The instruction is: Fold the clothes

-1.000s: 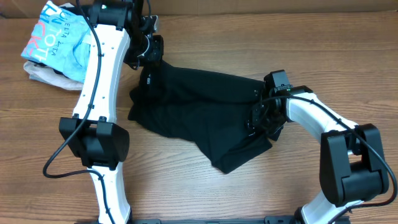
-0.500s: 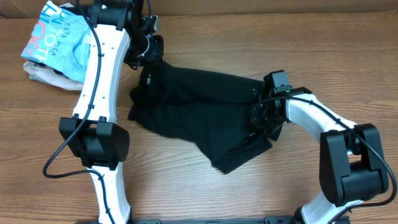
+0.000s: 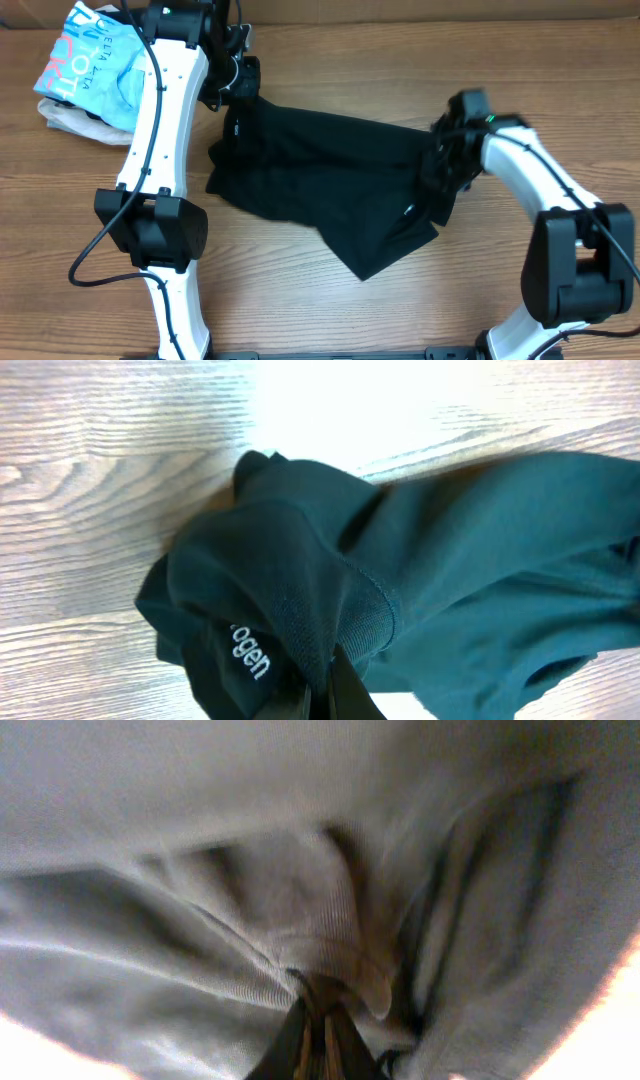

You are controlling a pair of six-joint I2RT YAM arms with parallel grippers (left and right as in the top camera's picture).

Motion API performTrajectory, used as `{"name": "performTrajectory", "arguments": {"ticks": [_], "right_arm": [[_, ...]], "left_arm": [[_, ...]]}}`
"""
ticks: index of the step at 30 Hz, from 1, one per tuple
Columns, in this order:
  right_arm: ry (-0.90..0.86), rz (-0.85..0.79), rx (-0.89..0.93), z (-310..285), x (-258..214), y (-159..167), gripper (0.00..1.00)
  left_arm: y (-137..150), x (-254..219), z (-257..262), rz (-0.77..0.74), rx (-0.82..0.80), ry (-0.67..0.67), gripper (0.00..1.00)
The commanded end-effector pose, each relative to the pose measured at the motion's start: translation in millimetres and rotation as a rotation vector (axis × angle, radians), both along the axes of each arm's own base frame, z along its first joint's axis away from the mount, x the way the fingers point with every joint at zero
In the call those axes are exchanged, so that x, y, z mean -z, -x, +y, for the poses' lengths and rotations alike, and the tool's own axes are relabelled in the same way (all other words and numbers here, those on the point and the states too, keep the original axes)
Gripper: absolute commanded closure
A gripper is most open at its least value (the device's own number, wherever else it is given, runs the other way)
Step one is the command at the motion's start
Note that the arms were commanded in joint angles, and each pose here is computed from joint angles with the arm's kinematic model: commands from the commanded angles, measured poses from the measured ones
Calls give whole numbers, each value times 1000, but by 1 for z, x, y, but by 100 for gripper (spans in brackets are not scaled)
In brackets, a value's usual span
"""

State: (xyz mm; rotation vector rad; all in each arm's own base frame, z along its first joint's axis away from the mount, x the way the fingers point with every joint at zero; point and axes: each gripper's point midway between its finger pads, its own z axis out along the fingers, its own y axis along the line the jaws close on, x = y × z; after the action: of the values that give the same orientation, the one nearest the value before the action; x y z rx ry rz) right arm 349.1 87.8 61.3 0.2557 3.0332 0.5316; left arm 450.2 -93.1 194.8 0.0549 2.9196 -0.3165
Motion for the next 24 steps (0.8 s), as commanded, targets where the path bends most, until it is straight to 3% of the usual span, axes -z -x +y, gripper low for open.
{"name": "performTrajectory", "arguments": {"ticks": [1,7,13,24], "right_arm": [[0,-145,29,-20,-67,-43,96],[18,-297,78,-58,-174,-64,96],[66,-453,144,-97,-264,-54,96],[96,-414,193,-121,-280,-25,96]], "left_arm": [[-11,-41,17,-125,-11,-14,96],[-6,-114,40,-302,-60,-2,96],[11,-176,56,-478,-97,-33,95],[29,-207,66,-563,-123,-81,96]]}}
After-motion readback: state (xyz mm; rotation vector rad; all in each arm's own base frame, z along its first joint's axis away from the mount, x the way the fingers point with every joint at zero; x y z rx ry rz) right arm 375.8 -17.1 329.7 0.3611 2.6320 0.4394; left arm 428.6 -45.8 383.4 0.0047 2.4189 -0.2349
